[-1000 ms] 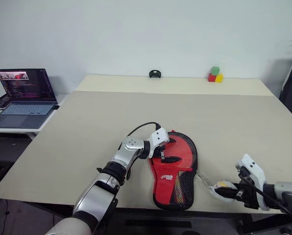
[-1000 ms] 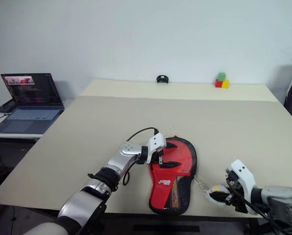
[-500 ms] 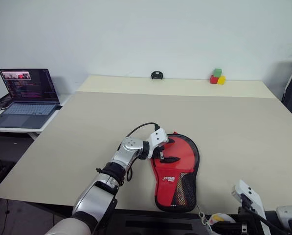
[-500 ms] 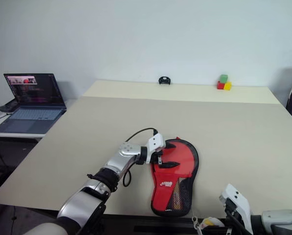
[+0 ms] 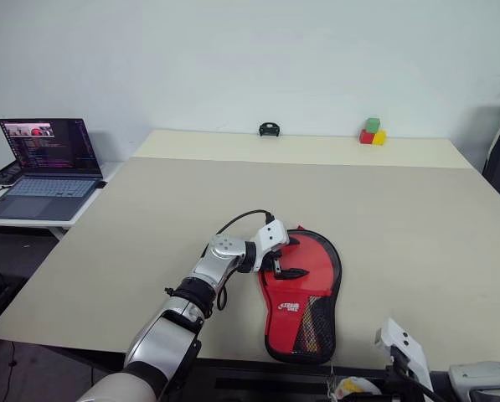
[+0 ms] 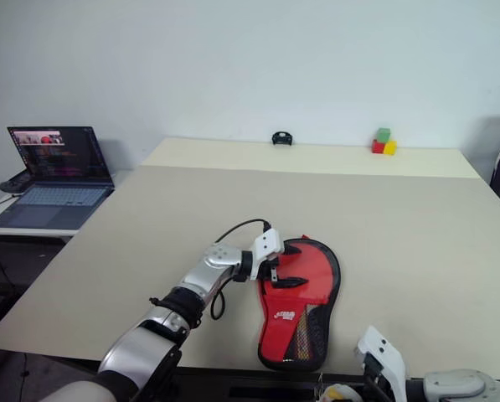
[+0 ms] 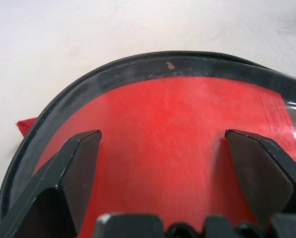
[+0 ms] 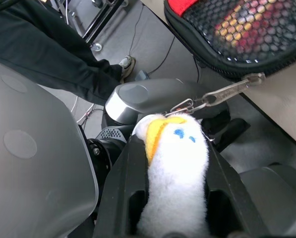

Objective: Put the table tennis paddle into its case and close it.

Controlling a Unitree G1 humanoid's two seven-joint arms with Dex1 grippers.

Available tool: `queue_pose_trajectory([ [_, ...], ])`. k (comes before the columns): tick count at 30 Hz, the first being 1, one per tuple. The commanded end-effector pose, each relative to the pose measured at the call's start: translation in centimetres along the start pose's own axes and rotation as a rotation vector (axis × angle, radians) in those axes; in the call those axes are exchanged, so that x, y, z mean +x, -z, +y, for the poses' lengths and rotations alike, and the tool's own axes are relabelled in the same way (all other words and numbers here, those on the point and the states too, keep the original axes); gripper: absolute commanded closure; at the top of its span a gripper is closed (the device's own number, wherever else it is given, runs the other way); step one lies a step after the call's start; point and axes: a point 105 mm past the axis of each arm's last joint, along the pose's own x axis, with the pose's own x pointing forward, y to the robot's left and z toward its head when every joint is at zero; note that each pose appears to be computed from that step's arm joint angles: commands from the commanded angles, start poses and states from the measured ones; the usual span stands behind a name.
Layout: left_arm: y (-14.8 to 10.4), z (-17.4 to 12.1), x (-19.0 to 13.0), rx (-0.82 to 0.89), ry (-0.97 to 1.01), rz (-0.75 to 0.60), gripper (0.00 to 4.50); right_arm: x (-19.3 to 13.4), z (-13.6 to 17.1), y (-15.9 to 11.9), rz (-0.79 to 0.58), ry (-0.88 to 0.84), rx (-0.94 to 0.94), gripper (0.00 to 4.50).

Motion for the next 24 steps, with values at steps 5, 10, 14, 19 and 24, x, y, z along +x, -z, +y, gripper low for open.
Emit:
queue_pose_trajectory([
  [5, 5.9, -2.5, -0.3, -0.082, 0.055, 0.213, 0.14, 0.1, 0.6, -0.6, -0.035, -0.042, -0.006, 1.55],
  [10, 5.8, -2.5, 0.0, -0.082, 0.054, 0.207, 0.14, -0.3, 1.1, -1.3, -0.058, -0.042, -0.069, 0.86],
  [14, 5.6, -2.5, 0.2, -0.078, 0.054, 0.203, 0.14, -0.7, 0.7, -2.3, -0.088, -0.014, -0.12, 0.86],
  [19, 5.2, -2.5, 0.3, -0.064, 0.057, 0.187, 0.14, -2.4, -0.6, -5.1, -0.171, 0.055, -0.229, 0.86],
  [24, 4.0, -2.3, 0.2, -0.03, 0.066, 0.138, 0.14, -5.1, -4.7, -9.8, -0.295, 0.24, -0.355, 0.86],
])
